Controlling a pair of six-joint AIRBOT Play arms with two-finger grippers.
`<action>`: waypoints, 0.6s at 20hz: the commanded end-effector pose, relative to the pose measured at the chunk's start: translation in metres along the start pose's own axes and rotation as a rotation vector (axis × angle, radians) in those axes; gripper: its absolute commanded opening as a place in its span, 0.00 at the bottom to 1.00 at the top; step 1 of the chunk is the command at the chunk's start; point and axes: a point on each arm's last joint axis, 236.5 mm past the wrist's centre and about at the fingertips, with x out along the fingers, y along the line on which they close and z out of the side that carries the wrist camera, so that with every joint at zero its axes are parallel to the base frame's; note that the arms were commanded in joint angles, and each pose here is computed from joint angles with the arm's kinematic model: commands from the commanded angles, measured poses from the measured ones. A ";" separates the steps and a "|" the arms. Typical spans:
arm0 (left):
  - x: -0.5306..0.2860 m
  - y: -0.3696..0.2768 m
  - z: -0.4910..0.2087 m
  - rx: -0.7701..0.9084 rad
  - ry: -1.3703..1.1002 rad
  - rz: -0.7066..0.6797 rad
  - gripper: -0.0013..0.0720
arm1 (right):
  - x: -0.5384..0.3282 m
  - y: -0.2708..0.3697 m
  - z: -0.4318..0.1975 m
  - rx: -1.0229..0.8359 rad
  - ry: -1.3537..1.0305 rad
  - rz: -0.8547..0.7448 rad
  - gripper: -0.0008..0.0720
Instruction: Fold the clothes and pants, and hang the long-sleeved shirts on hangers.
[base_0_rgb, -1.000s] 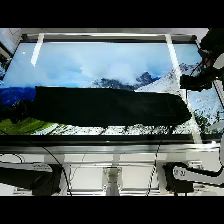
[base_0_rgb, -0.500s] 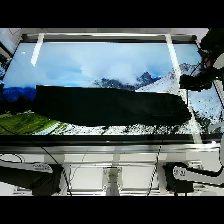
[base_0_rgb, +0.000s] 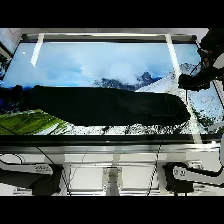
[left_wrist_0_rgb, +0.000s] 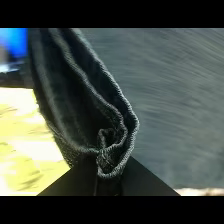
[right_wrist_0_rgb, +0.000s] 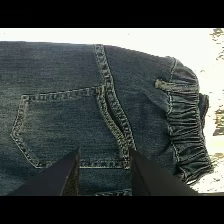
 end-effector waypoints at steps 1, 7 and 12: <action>0.008 -0.086 -0.002 0.231 0.105 -0.028 0.05 | 0.000 0.003 0.000 0.002 -0.001 0.010 0.49; 0.071 -0.275 -0.043 0.744 0.221 0.054 0.05 | 0.000 0.003 0.001 0.001 -0.003 0.011 0.49; 0.177 -0.359 -0.156 0.888 0.480 -0.001 0.05 | 0.000 0.003 0.000 -0.001 0.001 0.010 0.49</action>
